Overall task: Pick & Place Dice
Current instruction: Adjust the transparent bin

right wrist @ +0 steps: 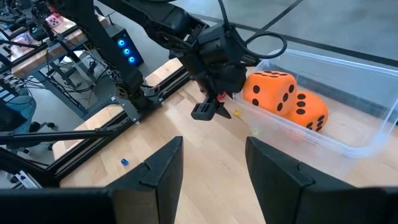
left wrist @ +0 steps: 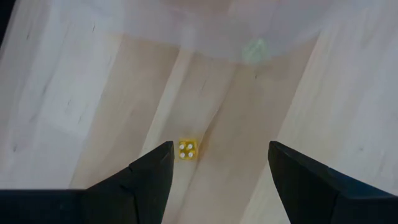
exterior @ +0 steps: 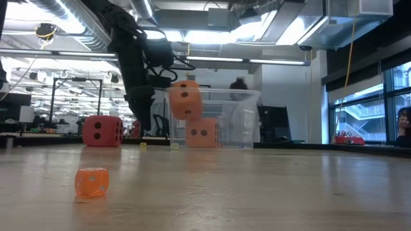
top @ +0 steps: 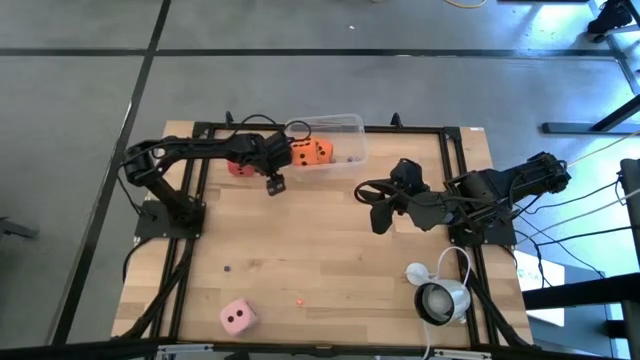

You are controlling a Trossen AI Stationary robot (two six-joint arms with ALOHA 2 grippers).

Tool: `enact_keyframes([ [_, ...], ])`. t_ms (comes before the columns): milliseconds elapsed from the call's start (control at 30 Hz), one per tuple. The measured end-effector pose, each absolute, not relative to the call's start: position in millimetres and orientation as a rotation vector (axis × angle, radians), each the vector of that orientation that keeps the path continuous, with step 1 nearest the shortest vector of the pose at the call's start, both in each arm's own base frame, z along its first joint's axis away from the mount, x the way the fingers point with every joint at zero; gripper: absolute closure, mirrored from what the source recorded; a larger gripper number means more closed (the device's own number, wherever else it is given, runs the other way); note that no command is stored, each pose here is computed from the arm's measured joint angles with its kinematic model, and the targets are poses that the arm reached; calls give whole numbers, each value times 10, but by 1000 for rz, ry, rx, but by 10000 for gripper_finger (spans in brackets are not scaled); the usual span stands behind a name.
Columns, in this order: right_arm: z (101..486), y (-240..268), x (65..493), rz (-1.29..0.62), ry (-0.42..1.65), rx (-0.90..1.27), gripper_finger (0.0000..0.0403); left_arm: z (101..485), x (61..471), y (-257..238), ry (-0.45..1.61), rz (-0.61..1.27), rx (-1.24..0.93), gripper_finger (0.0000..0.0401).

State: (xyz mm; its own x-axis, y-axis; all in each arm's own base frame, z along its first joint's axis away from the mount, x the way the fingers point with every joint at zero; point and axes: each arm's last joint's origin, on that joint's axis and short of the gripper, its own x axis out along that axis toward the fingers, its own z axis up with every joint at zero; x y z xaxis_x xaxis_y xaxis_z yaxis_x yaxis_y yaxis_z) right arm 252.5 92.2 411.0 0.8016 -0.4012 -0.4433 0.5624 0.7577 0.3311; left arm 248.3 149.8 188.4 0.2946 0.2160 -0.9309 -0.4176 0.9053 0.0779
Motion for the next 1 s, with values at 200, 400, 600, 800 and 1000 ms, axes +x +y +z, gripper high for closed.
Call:
enact_keyframes([
  [200,4110,922,2525,-537,361,472,230,1891,2455,1515,1221,538,-171,150],
  [400,4108,923,2524,-535,363,472,230,2135,2419,1507,1067,558,-171,150],
  [600,4108,923,2524,-530,370,449,230,2304,2319,1513,996,583,-196,150],
  [800,4108,922,2524,-530,370,446,230,2310,2181,1652,985,689,-314,167],
  [1000,4108,922,2524,-530,370,446,230,2385,2171,1818,803,724,-447,278],
])
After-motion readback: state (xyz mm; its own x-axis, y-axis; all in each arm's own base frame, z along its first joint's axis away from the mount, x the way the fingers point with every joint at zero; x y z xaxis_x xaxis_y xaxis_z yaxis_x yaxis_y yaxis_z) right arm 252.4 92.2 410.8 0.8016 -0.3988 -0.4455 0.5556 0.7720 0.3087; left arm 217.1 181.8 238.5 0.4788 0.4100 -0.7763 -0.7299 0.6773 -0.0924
